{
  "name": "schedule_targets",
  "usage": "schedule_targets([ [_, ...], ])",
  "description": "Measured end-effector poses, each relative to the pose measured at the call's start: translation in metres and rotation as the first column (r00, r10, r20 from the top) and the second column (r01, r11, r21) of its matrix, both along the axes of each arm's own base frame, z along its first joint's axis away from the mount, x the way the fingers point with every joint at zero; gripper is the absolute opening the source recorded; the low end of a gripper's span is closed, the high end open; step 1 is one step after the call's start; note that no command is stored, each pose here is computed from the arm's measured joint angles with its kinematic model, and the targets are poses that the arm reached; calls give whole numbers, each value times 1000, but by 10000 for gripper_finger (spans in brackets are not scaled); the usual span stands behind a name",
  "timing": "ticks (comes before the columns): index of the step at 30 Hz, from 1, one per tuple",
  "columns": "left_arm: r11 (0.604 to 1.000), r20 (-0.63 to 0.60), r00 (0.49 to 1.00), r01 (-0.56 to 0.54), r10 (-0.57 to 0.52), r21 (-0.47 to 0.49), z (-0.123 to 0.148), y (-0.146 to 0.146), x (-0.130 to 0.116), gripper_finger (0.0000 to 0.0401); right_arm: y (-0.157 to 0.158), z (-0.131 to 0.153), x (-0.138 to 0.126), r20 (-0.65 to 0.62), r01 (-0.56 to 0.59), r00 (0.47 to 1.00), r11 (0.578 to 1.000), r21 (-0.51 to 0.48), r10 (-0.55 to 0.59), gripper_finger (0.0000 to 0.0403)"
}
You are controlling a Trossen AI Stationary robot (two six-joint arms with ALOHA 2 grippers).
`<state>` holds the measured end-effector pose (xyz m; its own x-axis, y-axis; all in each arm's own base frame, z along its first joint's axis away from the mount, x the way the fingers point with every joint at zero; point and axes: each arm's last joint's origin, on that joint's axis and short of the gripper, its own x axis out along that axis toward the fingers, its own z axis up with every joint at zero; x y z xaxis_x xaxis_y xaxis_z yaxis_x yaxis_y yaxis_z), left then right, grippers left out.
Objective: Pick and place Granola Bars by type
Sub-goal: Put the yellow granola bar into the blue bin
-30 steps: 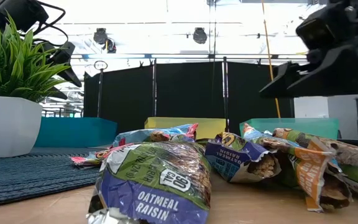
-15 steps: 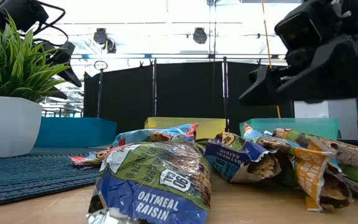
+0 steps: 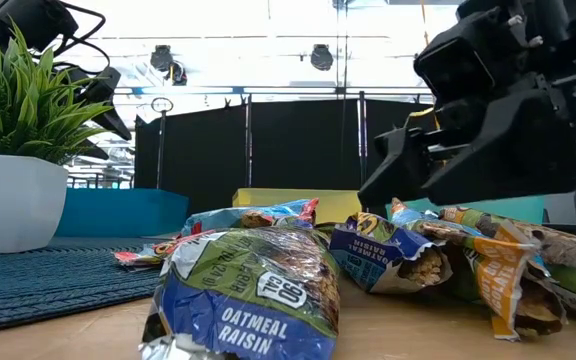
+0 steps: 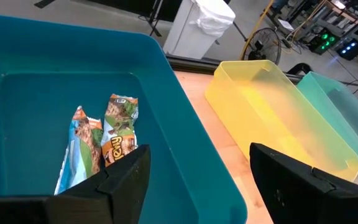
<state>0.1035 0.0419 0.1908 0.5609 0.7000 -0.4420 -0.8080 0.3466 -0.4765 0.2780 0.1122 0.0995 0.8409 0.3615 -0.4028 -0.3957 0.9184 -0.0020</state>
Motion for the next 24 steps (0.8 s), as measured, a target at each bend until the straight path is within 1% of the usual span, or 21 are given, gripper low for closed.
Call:
schedule_targets([
  [4, 1000, 0, 1000, 0, 0, 0, 0, 0, 0, 280, 1, 1, 1, 4, -8, 1000, 1000, 6, 8, 242],
  [9, 1000, 0, 1000, 1, -1, -1, 0, 0, 0, 280, 0, -1, 0, -18, -8, 1000, 1000, -2, 8, 196],
  [14, 1000, 0, 1000, 1, -1, -1, 0, 0, 0, 274, 0, -1, 0, -27, 2, 1000, 1000, 17, -1, 159],
  [17, 1000, 0, 1000, 1, -1, -1, 0, 0, 0, 277, 0, -1, 0, -28, 4, 1000, 1000, 19, -3, 150],
  [24, 1000, 0, 1000, 1, -1, -1, 0, 0, 0, 281, 0, -3, -1, -47, 5, 999, 1000, 11, -4, 148],
])
